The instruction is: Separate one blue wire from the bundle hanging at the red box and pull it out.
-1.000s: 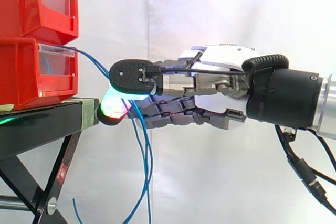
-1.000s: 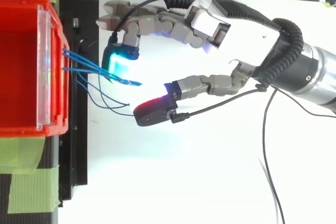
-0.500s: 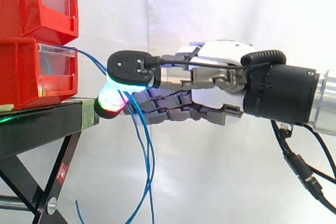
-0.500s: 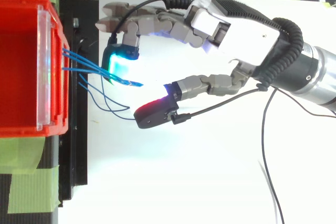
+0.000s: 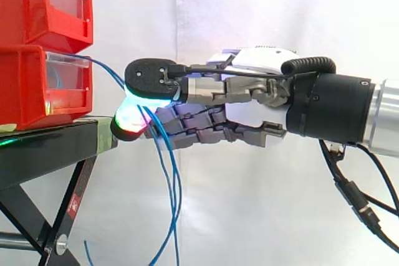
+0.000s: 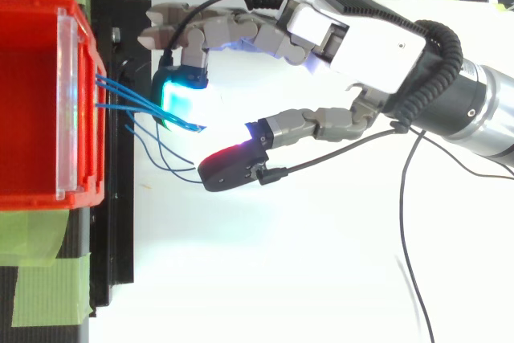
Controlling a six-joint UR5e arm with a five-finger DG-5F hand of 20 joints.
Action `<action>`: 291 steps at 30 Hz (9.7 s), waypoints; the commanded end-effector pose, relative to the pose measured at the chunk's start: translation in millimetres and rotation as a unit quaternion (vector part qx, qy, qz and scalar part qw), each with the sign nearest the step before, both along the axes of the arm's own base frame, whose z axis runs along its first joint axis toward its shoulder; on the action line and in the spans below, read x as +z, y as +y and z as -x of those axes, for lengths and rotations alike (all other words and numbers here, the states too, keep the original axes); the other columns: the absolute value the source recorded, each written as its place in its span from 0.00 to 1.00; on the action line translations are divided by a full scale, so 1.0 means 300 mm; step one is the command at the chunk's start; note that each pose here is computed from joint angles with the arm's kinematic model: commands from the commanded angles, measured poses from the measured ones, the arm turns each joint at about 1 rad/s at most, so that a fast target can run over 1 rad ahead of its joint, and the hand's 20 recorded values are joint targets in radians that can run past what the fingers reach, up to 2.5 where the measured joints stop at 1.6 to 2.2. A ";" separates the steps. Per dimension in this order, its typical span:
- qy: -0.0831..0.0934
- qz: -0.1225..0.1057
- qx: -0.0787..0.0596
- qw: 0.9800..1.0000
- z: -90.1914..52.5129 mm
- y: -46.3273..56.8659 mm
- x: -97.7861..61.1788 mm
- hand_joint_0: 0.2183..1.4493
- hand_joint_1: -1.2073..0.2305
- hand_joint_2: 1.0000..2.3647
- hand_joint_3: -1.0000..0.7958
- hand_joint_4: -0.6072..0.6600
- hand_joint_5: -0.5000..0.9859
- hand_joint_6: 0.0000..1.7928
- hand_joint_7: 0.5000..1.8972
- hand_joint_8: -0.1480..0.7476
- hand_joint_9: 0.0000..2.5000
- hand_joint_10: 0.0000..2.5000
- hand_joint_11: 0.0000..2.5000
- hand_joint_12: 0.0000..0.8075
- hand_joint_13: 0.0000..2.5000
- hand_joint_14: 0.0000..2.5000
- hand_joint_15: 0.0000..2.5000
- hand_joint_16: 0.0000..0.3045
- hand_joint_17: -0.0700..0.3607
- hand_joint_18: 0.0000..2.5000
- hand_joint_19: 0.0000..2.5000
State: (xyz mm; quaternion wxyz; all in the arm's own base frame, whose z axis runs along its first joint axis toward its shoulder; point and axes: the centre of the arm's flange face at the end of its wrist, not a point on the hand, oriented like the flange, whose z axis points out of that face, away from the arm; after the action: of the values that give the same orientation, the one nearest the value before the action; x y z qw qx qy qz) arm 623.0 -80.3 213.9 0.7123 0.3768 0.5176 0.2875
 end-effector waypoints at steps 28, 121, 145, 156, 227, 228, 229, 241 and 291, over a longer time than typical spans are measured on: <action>0.038 -0.015 0.018 0.999 -0.061 0.013 0.106 0.31 0.33 0.02 0.50 0.48 0.25 0.40 0.46 0.53 0.35 0.01 0.17 0.40 0.28 0.01 0.14 0.15 0.41 0.15 0.13; 0.147 -0.205 0.057 0.966 0.207 0.044 0.425 0.33 0.31 0.03 0.52 0.47 0.25 0.41 0.47 0.53 0.49 0.01 0.48 0.34 0.57 0.13 0.72 0.14 0.39 0.36 0.41; 0.120 -0.087 0.008 0.989 0.210 -0.018 0.497 0.34 0.27 0.03 0.53 0.56 0.25 0.41 0.47 0.53 0.45 0.01 0.46 0.34 0.55 0.12 0.73 0.15 0.40 0.34 0.40; 0.058 -0.054 0.009 0.997 0.158 -0.015 0.551 0.34 0.25 0.03 0.53 0.61 0.24 0.43 0.46 0.54 0.43 0.01 0.47 0.35 0.54 0.14 0.73 0.15 0.40 0.33 0.40; 0.071 -0.023 0.004 0.997 0.162 -0.017 0.547 0.34 0.31 0.02 0.51 0.64 0.22 0.42 0.43 0.54 0.42 0.01 0.46 0.37 0.55 0.09 0.72 0.16 0.42 0.32 0.37; 0.071 -0.024 0.004 0.997 0.162 -0.014 0.547 0.34 0.30 0.02 0.51 0.64 0.22 0.43 0.42 0.54 0.41 0.01 0.46 0.37 0.54 0.09 0.72 0.16 0.41 0.32 0.37; 0.071 -0.026 0.003 0.997 0.162 -0.017 0.547 0.35 0.29 0.02 0.51 0.64 0.22 0.43 0.41 0.54 0.41 0.01 0.45 0.37 0.54 0.10 0.72 0.16 0.41 0.31 0.37; 0.063 -0.091 0.012 0.994 0.166 -0.007 0.541 0.39 0.23 0.02 0.49 0.64 0.20 0.44 0.39 0.52 0.37 0.01 0.45 0.38 0.51 0.11 0.71 0.15 0.40 0.29 0.35; 0.069 -0.109 0.016 0.992 0.172 -0.006 0.535 0.32 0.33 0.01 0.42 0.67 0.19 0.43 0.38 0.55 0.40 0.01 0.45 0.37 0.53 0.11 0.70 0.15 0.40 0.29 0.33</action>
State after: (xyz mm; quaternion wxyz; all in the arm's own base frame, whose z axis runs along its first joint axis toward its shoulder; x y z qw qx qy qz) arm 571.2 -82.3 374.2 0.6251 0.4626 0.5369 0.3270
